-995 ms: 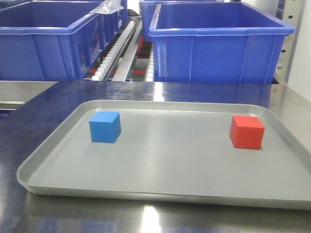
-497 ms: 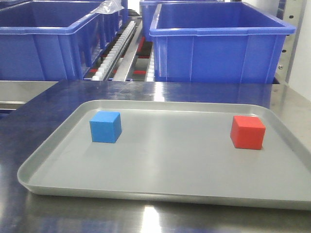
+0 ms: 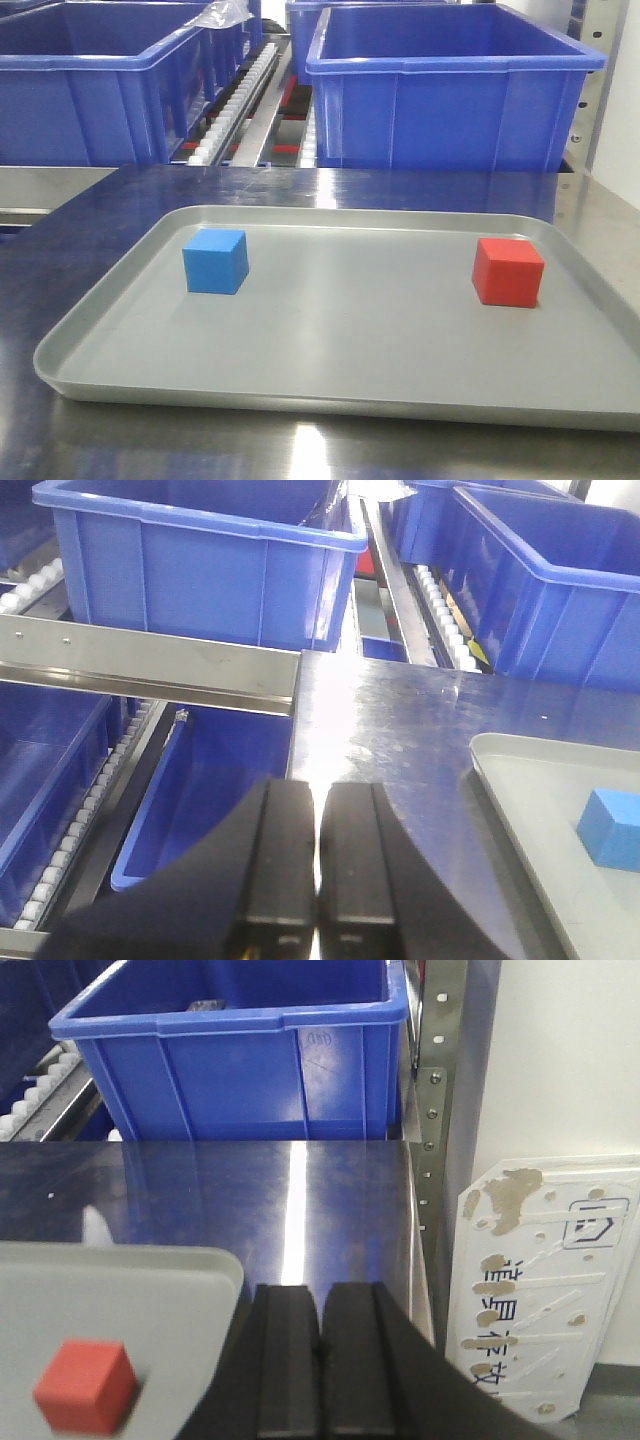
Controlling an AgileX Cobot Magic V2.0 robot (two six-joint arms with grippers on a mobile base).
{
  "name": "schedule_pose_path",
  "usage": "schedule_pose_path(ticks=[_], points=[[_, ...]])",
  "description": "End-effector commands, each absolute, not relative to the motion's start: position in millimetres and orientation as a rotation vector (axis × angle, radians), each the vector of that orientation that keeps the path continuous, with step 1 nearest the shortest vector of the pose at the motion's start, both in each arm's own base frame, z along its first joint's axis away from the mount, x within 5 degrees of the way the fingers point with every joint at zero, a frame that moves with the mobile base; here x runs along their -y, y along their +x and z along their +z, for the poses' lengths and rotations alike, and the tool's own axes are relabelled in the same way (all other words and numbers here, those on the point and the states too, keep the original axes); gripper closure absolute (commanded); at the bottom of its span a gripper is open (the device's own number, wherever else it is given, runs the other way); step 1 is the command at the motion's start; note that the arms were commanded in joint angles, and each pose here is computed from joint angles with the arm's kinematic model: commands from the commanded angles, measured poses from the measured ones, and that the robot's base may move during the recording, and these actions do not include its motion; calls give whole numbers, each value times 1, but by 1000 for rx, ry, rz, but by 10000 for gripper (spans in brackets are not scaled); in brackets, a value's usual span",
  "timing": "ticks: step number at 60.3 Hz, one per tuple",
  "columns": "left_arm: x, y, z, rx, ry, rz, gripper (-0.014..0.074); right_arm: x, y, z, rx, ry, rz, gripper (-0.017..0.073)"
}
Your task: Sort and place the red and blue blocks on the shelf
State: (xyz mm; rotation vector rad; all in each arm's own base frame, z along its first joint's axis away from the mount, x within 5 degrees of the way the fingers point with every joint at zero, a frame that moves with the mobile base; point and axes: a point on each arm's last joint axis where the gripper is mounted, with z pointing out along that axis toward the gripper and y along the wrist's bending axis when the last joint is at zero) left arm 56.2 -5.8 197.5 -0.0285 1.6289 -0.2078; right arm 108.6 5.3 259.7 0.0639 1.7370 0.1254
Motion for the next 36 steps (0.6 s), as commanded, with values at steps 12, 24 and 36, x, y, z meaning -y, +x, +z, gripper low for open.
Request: schedule_pose_path(ticks=[12, 24, 36], points=[[7, 56, 199, -1553, -16, -226, 470, -11, 180, 321, -1907, 203, 246, 511], [7, 56, 199, -1553, -16, -226, 470, -20, 221, 329, -2176, 225, 290, 511], [7, 56, 199, -1553, -16, -226, 470, -41, 244, 316, -2286, 151, 321, 503]])
